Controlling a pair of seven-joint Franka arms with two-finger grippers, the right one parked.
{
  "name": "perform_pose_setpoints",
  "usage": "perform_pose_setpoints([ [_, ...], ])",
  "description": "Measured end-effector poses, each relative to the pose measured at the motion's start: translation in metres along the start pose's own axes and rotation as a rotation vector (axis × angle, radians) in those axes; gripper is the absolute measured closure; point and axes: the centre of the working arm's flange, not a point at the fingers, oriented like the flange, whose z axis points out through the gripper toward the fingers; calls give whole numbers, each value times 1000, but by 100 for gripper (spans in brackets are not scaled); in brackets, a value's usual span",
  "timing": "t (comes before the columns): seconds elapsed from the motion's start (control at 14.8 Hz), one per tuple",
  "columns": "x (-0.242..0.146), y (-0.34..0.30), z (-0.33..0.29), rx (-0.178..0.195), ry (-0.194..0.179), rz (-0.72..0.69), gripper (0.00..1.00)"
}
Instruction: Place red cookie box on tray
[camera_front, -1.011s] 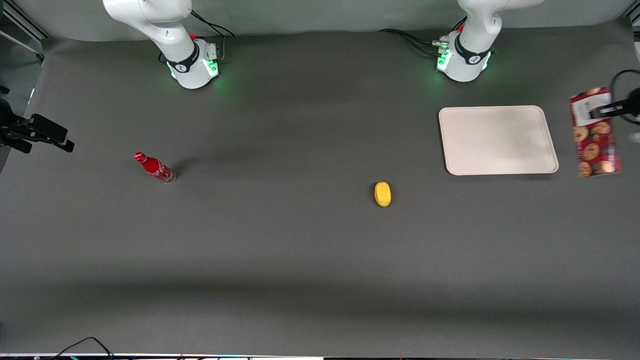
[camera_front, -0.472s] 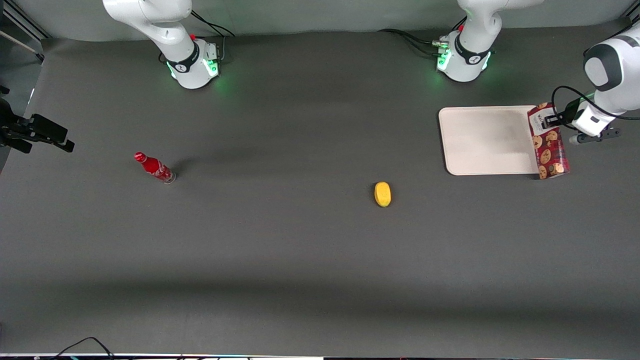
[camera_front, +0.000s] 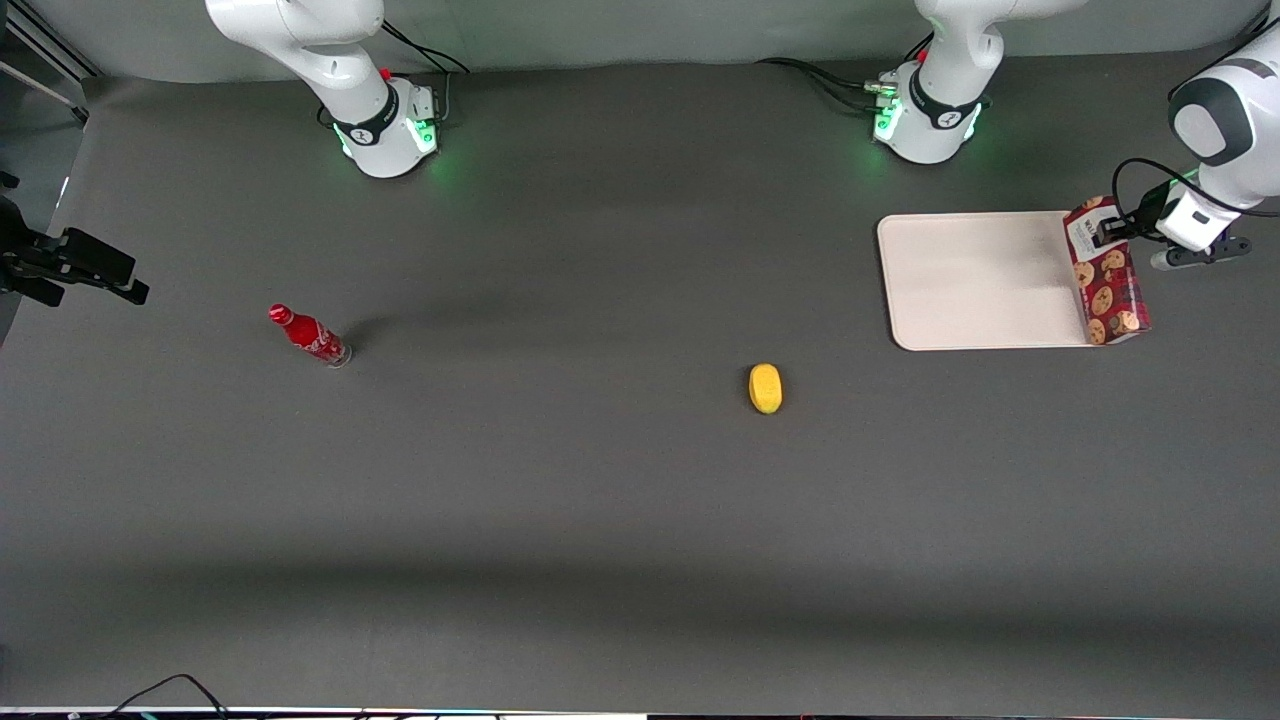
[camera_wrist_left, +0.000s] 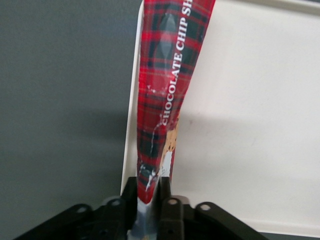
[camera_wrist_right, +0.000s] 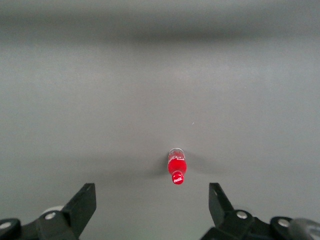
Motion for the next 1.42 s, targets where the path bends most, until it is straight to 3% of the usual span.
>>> perform_pose_setpoints([
  [0.27,2,2,-3,0,-3,13,37],
  [0.47,14,0,-35,-18,-54,23,6],
  [0.54,22,2,-57,-19,-62,33,0],
  [0.74,55,29,-147,11,-55,58,0],
  [1.08,86,123,-299,32,1,150,0],
  [1.42,77,279,-352,95,7,258,0],
])
